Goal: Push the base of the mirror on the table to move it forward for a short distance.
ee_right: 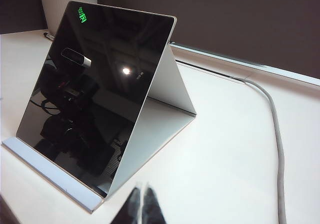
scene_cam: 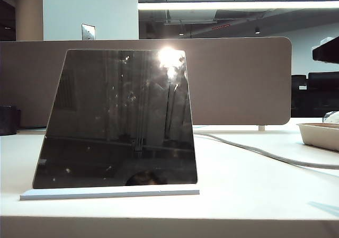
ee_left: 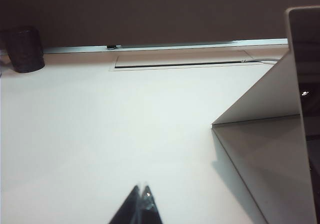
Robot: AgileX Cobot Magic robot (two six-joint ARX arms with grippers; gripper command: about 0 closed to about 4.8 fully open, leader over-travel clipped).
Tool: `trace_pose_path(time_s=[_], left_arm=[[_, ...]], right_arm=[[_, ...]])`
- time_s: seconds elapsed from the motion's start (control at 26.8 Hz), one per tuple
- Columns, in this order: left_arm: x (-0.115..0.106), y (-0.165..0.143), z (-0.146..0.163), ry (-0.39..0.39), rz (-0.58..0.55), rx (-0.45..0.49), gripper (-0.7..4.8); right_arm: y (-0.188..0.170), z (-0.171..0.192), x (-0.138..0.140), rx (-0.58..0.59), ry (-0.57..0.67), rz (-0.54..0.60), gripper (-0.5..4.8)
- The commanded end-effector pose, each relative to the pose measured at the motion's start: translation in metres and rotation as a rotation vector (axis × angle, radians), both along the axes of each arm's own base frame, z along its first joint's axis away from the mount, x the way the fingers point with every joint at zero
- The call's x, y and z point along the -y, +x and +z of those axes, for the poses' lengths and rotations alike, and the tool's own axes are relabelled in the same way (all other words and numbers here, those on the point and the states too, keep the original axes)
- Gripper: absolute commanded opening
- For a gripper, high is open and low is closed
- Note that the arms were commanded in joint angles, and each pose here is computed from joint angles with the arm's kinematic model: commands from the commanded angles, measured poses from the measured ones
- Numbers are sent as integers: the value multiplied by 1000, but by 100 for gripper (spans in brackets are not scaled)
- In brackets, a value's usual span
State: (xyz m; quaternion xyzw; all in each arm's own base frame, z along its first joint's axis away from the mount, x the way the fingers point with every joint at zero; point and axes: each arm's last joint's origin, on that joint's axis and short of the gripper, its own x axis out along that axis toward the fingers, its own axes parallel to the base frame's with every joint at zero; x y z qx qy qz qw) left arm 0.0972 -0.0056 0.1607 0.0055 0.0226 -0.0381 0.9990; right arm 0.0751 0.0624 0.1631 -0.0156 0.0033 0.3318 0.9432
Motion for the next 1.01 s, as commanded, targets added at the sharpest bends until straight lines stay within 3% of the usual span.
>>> trace_pose_path(time_s=[0.04,0.71,0.75,0.82,0.86,0.9,0.93,1.01], left_arm=[[0,0,1,4,-3,6,-2],[0,0,0,-3,-3,2,-2],[0,0,0,-35,-3,-3,-2],[0,0,1,-175,1,-16,-2],[1,0,0,-282,-30,-34,-2],[3,-1,0,-328,-85,-55,-2],[6,-3,2,-332,-209,-102,-1],[10,-8,8,-324,-322,-233,-1]], right_arm=[[0,1,0,9,6,3,22],[0,1,0,9,7,3,22],[0,1,0,9,7,3,22],[0,1,0,9,7,3,22],[0,1,0,9,7,3,22],[0,1,0,9,7,3,22],[0,1,0,9,7,3,22],[0,1,0,9,7,3,22]])
